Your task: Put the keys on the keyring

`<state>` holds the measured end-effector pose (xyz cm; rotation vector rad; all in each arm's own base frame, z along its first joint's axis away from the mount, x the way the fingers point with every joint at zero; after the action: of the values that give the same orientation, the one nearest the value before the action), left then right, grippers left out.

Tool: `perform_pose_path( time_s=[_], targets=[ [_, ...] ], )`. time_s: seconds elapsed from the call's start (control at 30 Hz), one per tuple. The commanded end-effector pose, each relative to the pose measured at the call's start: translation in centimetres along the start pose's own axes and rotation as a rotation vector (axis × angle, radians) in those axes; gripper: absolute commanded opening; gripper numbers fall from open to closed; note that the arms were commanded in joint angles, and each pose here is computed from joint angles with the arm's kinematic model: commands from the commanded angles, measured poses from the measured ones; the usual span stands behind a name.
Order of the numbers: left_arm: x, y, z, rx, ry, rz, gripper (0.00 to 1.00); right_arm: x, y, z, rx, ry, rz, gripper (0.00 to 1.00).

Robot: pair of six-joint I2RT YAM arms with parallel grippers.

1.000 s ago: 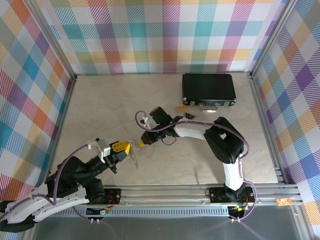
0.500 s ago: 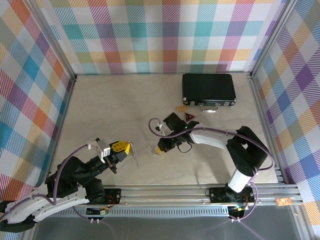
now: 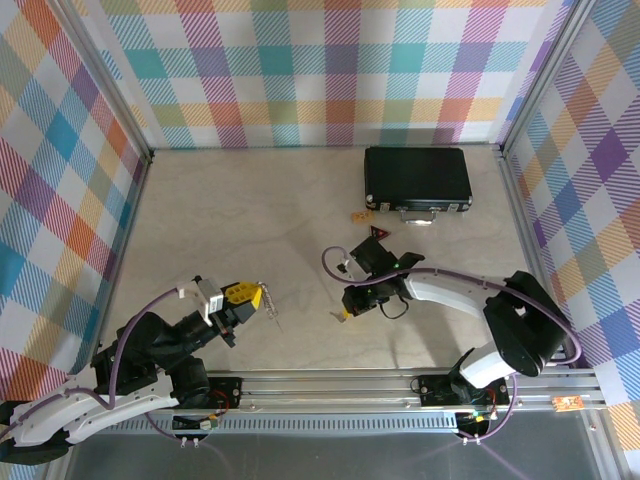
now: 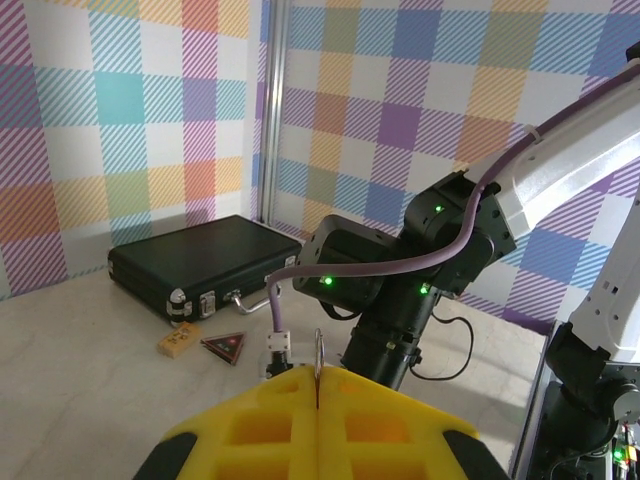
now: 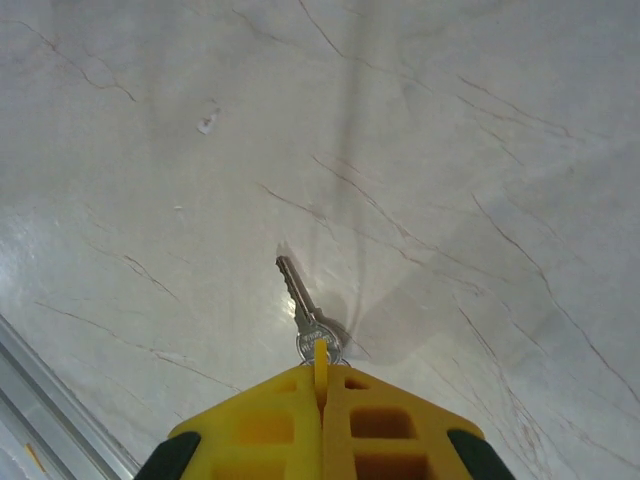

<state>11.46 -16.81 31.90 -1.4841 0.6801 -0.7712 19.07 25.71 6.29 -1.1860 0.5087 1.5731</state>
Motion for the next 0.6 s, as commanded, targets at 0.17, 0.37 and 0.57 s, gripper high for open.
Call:
perform_pose_path(
  time_s=[0.17, 0.37, 0.57],
  targets=[
    [0.1, -1.0, -0.3, 0.005, 0.017, -0.050, 0.00, -1.0, 0.9, -1.3, 0.063, 0.023, -0.016, 0.00],
    [0.3, -1.0, -0.4, 0.009, 0.018, -0.042, 0.00, -1.1, 1.1, -2.1, 0.097, 0.031, -0.021, 0.00],
    [0.3, -1.0, -0.4, 0.011, 0.019, -0.042, 0.00, -1.4, 1.1, -2.3, 0.109, 0.038, -0.025, 0.08]
  ],
)
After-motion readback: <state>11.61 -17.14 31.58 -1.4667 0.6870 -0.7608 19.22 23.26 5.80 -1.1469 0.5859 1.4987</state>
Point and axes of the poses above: each hand's point on the last joint's axis, 136 mm out from that joint toward the fingers, its own x axis out along the fingers, its own z axis along the line the jaws close on, y = z × x, the point moved 1 cm from there along -x, back along the fingers, and after that the axes turned 6 degrees about x, right-handed, at the moved point
